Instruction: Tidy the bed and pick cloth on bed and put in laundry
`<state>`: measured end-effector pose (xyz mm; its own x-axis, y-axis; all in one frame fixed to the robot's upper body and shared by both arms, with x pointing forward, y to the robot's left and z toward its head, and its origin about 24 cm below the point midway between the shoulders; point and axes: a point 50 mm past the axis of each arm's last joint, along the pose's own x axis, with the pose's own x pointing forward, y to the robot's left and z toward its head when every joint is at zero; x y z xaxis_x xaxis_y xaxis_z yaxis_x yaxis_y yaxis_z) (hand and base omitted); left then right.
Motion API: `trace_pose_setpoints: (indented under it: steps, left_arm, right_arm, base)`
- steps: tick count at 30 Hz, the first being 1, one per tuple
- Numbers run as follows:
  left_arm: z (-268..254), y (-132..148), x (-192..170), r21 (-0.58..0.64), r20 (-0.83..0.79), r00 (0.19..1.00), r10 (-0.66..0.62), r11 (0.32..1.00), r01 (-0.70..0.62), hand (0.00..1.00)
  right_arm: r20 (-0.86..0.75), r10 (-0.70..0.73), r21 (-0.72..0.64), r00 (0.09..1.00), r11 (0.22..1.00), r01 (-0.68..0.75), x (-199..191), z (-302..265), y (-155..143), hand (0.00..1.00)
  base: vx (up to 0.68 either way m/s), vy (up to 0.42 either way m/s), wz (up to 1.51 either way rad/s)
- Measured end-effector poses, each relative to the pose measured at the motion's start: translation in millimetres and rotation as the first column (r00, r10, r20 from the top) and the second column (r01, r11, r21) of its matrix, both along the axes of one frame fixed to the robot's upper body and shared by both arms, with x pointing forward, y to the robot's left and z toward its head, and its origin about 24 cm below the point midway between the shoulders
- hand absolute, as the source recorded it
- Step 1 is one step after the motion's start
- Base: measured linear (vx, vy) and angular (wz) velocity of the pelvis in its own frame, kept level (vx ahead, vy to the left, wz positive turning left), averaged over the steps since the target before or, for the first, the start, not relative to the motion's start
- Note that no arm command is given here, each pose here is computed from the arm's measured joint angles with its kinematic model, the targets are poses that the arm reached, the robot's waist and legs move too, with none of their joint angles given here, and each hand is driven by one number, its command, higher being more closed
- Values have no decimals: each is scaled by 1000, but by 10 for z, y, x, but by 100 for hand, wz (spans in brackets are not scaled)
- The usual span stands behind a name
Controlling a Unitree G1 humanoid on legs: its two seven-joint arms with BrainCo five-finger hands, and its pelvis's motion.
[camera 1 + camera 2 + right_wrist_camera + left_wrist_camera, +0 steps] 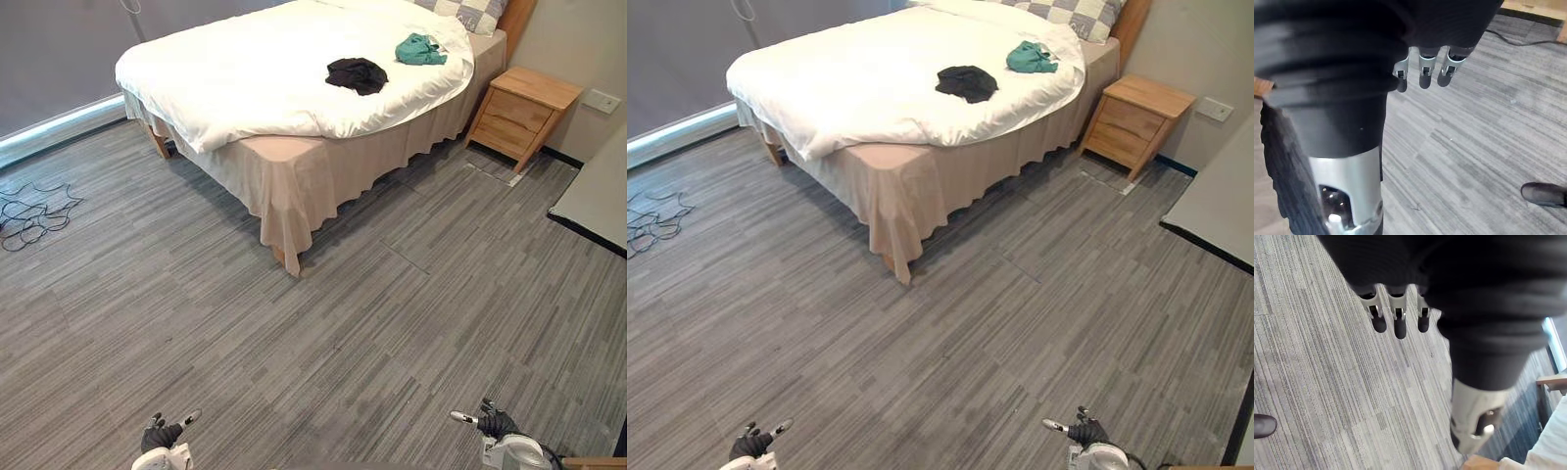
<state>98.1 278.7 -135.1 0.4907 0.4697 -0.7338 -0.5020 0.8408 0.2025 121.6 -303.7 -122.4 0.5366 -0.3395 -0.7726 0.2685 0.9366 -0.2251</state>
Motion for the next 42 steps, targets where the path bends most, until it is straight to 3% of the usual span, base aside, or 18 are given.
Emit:
trace_pose_setpoints:
  steps: [3,5,13,17,25,35,42]
  left_arm:
    - [12,-86,153,-5,16,996,-82,997,82,0]
    - [37,-1,131,23,2,995,-100,995,100,0]
    - [134,110,305,54,31,988,-150,987,149,0]
    - [69,-64,310,0,48,990,-136,991,136,0]
    - [22,-187,181,-57,106,991,-76,995,82,0]
    - [-62,-513,3,-146,135,991,-5,989,25,0]
    - [-97,-392,-191,-116,63,998,19,993,-12,0]
  right_arm:
    - [-6,27,5,1000,1000,-27,31,-20,67,0]
    - [-19,30,49,999,998,-29,-2,-94,210,0]
    - [26,-77,134,997,988,73,-80,-130,299,0]
    - [26,-118,126,993,985,114,-279,-143,316,0]
    - [86,-131,136,988,984,118,-204,-108,372,0]
    - [176,-43,32,983,999,38,112,53,277,0]
    - [84,-99,35,992,995,96,-51,-14,89,0]
  base:
    - [-76,34,9]
    - [-65,29,-4]
    - [131,-111,0]
    - [443,-338,-13]
    - [474,-235,-16]
    - [362,-52,-2]
    - [450,236,37]
